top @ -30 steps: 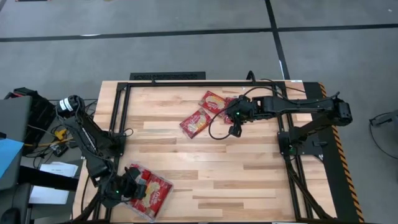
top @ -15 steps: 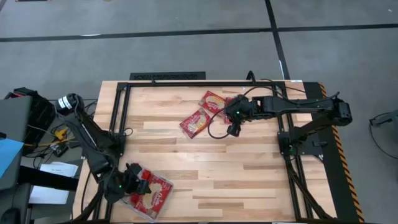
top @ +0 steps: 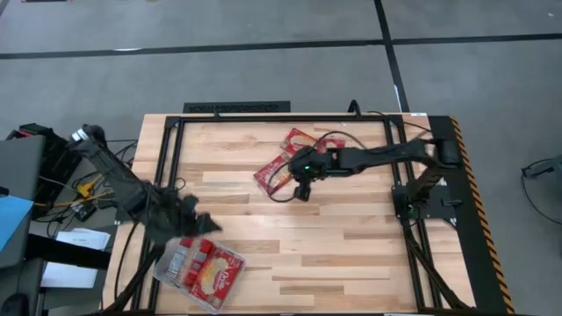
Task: Sort popcorn bags into baskets
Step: Put the red popcorn bag into the transparent bin
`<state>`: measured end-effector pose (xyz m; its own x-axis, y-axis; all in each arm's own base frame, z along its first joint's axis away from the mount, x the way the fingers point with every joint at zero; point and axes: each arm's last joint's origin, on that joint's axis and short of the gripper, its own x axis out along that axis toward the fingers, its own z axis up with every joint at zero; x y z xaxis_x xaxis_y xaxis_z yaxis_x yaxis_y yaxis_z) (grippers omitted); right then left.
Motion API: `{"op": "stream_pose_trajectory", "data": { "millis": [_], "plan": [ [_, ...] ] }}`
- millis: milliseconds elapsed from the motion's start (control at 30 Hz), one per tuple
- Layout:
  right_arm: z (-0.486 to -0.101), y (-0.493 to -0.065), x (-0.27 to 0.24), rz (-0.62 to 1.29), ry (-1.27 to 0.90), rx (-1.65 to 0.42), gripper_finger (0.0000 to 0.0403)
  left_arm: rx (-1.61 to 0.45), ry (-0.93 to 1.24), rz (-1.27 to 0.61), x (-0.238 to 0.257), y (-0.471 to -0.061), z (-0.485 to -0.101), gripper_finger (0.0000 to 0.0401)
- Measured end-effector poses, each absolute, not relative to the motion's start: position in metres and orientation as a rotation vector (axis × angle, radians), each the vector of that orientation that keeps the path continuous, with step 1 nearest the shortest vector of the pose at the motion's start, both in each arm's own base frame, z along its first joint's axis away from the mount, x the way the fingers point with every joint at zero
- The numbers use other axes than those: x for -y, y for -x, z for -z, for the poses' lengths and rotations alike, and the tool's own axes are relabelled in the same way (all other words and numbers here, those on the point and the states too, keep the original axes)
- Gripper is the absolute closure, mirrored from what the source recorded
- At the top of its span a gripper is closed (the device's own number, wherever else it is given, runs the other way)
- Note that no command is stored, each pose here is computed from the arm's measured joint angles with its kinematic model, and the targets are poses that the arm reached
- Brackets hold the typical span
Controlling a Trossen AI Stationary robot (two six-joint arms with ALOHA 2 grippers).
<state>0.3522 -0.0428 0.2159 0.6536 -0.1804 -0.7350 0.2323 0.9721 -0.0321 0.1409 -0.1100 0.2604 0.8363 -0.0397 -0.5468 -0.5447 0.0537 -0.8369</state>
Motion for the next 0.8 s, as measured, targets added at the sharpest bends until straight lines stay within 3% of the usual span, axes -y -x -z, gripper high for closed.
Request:
{"op": "stream_pose_trajectory", "data": {
  "millis": [133, 300, 567, 800],
  "plan": [
    [-0.178, -0.369, 0.053, 0.23, -0.092, -0.866, 0.0385, -0.36, 1.347, -0.553, 0.073, -0.145, -0.264, 0.0136],
    [-0.148, -0.373, 0.064, 0.256, -0.106, -0.942, 0.0388, -0.352, 1.151, -0.649, 0.03, -0.156, -0.267, 0.0137],
    [-0.14, -0.375, 0.078, 0.288, -0.122, -0.931, 0.0381, -0.361, 1.018, -0.586, -0.042, -0.186, -0.255, 0.0138],
    [-0.14, -0.375, 0.077, 0.286, -0.129, -0.932, 0.0388, -0.427, 1.044, -0.555, -0.103, -0.212, -0.207, 0.0138]
  ]
}}
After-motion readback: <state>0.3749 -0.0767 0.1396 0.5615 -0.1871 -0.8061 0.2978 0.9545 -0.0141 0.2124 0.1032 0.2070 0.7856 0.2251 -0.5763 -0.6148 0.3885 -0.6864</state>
